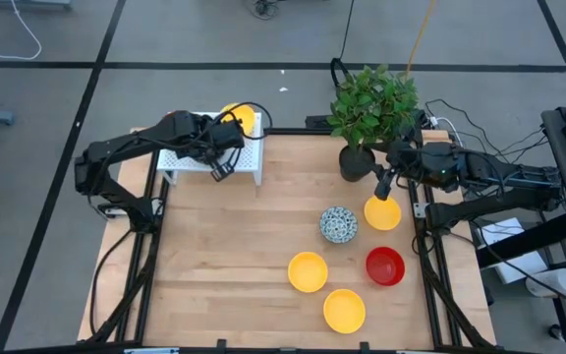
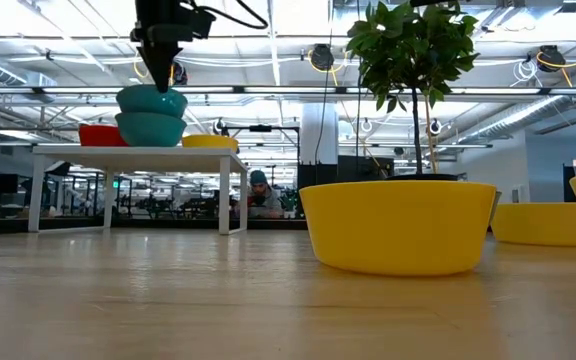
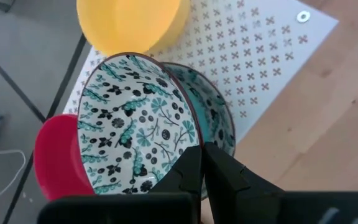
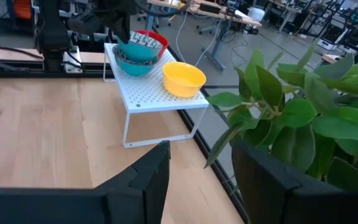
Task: Pick & Place Mini bowls
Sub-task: Stack the blue bowl on the blue bowl on the shelf
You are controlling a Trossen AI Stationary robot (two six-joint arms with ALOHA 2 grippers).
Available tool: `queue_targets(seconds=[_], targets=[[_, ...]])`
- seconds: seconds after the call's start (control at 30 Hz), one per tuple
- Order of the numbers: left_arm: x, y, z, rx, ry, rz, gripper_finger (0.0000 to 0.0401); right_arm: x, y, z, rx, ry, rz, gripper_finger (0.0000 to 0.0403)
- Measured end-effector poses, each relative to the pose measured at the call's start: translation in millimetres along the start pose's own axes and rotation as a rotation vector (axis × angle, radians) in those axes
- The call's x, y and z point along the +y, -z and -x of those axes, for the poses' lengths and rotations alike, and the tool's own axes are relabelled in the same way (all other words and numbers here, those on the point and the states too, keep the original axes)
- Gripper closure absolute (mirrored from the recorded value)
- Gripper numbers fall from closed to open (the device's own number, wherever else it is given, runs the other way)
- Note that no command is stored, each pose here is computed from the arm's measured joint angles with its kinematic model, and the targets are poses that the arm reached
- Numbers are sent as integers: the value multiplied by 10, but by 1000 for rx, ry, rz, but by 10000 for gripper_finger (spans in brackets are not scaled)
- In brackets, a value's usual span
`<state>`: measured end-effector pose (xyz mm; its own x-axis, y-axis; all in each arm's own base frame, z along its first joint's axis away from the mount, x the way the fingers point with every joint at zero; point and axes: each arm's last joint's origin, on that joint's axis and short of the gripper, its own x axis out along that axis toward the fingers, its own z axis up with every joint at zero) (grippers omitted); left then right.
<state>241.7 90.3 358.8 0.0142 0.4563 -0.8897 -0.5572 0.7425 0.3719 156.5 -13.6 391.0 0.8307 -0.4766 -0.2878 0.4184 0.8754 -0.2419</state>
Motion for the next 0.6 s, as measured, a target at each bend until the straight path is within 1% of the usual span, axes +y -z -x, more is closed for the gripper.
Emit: queue_targets(seconds=[0.17, 0.37, 0.53, 0.6], targets=[[-10, -13, -31, 20, 0, -7, 396, 0, 0, 0, 0, 0, 0, 243], [-7, -11, -27, 17, 3, 1, 380, 0, 2, 0, 2, -1, 0, 243], [-7, -11, -26, 18, 6, 6, 377, 0, 2, 0, 2, -1, 0, 243], [-7, -11, -26, 17, 5, 26, 376, 0, 3, 0, 3, -1, 1, 243]])
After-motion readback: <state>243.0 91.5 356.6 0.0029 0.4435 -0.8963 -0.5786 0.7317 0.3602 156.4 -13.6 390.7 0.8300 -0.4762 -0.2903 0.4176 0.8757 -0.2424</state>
